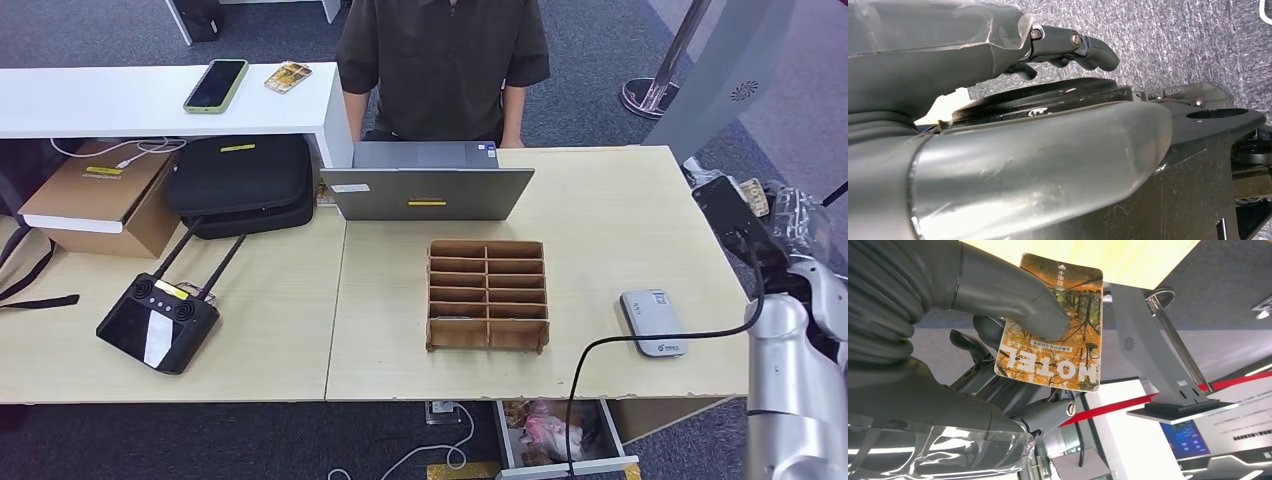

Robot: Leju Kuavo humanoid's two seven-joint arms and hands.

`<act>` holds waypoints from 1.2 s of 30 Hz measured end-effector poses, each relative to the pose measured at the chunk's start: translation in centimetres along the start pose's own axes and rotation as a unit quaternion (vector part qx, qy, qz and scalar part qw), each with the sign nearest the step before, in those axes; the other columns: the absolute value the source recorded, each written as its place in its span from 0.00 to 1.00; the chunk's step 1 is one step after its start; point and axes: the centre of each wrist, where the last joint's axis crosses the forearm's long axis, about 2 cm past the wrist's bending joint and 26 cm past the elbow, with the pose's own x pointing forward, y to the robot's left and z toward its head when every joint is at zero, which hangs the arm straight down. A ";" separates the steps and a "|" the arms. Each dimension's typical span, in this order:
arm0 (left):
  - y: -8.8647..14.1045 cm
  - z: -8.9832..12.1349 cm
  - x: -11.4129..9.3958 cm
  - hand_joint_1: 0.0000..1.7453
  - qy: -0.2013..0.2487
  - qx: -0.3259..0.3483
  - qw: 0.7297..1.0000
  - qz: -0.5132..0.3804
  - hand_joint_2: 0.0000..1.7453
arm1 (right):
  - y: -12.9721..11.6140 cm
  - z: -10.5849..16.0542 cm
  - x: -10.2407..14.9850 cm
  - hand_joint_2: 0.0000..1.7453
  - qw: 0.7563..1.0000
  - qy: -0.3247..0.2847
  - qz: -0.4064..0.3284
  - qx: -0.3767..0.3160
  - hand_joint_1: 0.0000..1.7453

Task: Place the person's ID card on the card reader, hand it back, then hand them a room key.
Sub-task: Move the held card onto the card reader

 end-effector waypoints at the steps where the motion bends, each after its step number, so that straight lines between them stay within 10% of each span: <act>1: 0.0 0.0 0.0 0.00 0.000 0.000 1.000 0.000 0.00 | 0.0 0.2 -0.3 1.00 1.000 0.003 -0.001 0.000 1.00; 36: 0.0 0.0 0.0 0.00 0.000 -0.023 1.000 -0.010 0.00 | 3.9 5.9 -6.1 1.00 0.987 0.107 -0.063 0.106 1.00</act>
